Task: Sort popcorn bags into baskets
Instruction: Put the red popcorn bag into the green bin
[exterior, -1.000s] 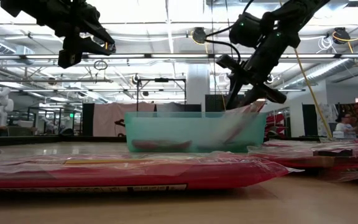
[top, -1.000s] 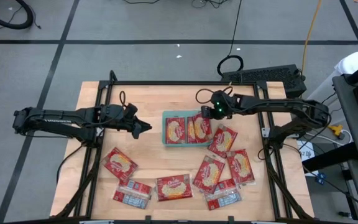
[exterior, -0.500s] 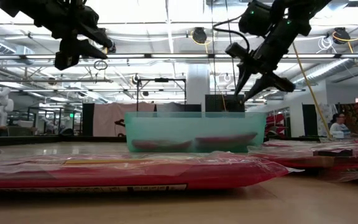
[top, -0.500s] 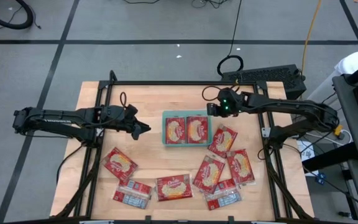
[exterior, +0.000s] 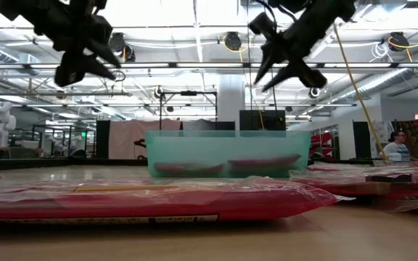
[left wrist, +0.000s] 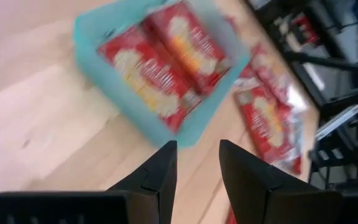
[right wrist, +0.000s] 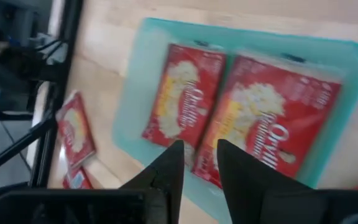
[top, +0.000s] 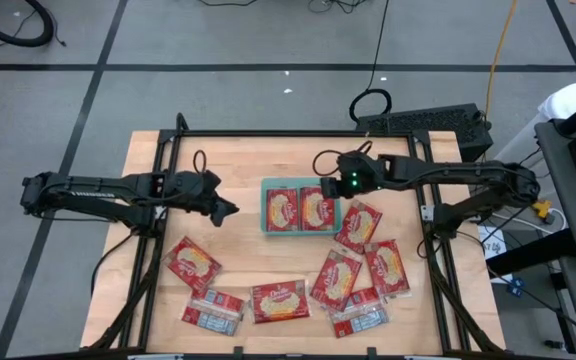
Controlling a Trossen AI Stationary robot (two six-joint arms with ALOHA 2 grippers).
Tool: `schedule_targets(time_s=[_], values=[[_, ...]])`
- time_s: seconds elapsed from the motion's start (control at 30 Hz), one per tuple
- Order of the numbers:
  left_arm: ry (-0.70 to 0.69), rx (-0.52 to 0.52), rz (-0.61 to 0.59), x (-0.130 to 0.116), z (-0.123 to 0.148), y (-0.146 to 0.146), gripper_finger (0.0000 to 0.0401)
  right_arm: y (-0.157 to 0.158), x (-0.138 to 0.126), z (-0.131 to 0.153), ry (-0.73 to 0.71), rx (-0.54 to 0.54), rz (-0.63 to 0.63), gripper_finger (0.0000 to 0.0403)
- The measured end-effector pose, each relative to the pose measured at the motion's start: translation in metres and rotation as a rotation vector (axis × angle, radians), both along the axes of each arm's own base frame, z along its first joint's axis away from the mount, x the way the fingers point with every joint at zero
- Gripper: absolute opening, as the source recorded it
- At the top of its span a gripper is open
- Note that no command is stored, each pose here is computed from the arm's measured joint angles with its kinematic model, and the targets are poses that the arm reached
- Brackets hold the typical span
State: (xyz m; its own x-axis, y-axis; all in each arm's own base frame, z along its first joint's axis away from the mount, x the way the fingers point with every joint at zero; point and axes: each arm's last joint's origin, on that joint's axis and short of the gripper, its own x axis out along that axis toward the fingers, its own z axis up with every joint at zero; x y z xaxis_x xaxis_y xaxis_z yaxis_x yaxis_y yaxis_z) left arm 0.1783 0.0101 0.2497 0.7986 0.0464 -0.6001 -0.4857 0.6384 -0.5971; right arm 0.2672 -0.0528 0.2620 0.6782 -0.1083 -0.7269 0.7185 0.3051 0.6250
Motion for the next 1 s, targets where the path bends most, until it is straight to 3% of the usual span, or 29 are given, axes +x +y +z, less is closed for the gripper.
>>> schedule_targets(time_s=[0.23,0.4,0.7,1.0], values=[[0.247,-0.126,-0.055,-0.015,-0.018,-0.012,0.0124,0.009,0.011,0.019,-0.122,-0.094,0.195,0.0074],[0.441,-0.196,-0.146,-0.024,-0.03,-0.026,0.0158,0.017,0.013,0.021,-0.147,-0.1,0.266,0.0075],[0.577,-0.145,-0.317,-0.016,-0.047,-0.055,0.023,0.022,0.016,0.024,-0.186,-0.127,0.298,0.0075],[0.779,-0.1,-0.446,-0.006,-0.079,-0.078,0.0198,0.036,0.017,0.024,-0.196,-0.113,0.338,0.0075]])
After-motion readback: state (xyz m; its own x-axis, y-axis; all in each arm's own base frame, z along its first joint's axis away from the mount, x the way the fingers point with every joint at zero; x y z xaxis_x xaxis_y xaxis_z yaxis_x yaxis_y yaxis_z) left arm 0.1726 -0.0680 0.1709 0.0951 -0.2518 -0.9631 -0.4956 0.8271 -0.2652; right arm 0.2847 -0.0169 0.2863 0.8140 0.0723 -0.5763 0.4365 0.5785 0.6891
